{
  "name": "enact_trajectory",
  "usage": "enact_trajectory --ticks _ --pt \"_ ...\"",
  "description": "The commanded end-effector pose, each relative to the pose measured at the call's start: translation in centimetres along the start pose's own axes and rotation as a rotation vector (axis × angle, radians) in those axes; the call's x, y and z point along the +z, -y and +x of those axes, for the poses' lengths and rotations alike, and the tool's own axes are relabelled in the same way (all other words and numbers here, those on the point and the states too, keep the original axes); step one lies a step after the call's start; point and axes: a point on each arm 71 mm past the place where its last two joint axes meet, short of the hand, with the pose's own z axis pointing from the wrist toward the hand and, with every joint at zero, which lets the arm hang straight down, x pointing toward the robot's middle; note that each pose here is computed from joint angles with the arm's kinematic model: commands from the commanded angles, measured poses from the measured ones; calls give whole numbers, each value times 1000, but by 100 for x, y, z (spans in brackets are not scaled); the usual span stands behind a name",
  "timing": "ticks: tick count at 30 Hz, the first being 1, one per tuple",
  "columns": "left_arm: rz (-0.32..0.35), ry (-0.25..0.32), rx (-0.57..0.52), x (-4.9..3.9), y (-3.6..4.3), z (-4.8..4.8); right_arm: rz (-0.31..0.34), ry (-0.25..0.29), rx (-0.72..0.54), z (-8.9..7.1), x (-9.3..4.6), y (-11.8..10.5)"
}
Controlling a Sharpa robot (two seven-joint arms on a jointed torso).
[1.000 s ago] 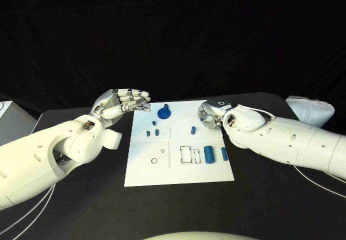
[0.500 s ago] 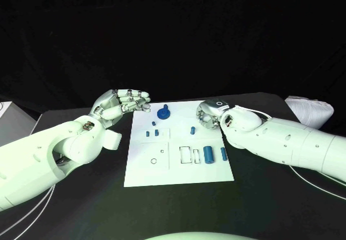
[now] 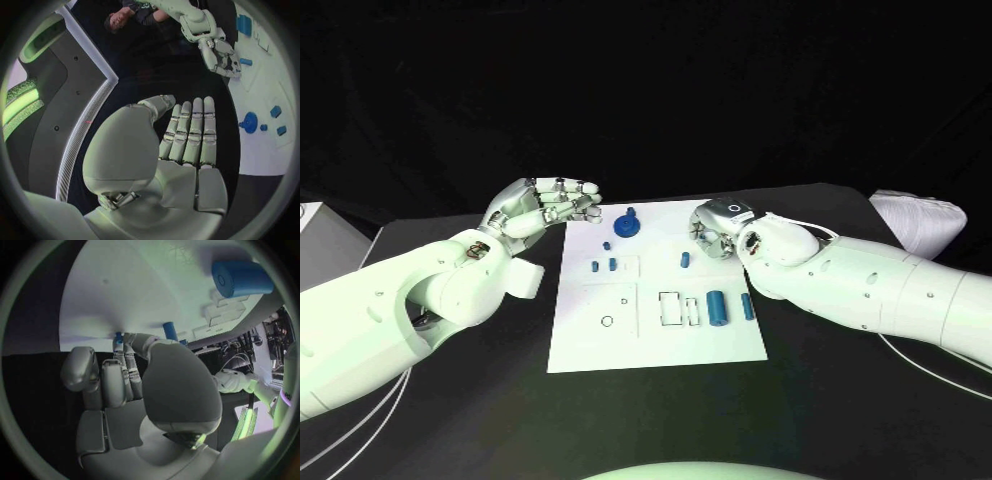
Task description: Assemble the parts on the task board
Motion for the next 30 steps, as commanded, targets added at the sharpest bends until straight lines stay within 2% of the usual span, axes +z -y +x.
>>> enact_trajectory --ticks 1,11,21,30 --pt "1 -7 -6 5 0 15 25 -63 -44 151 -61 20" --pt "-9 -13 -6 5 -8 18 42 13 -42 104 -86 70" --pt "-16 -18 -5 3 -15 16 52 53 -36 74 -102 98" --pt "-20 -25 -5 3 -18 22 56 67 -36 64 -109 109"
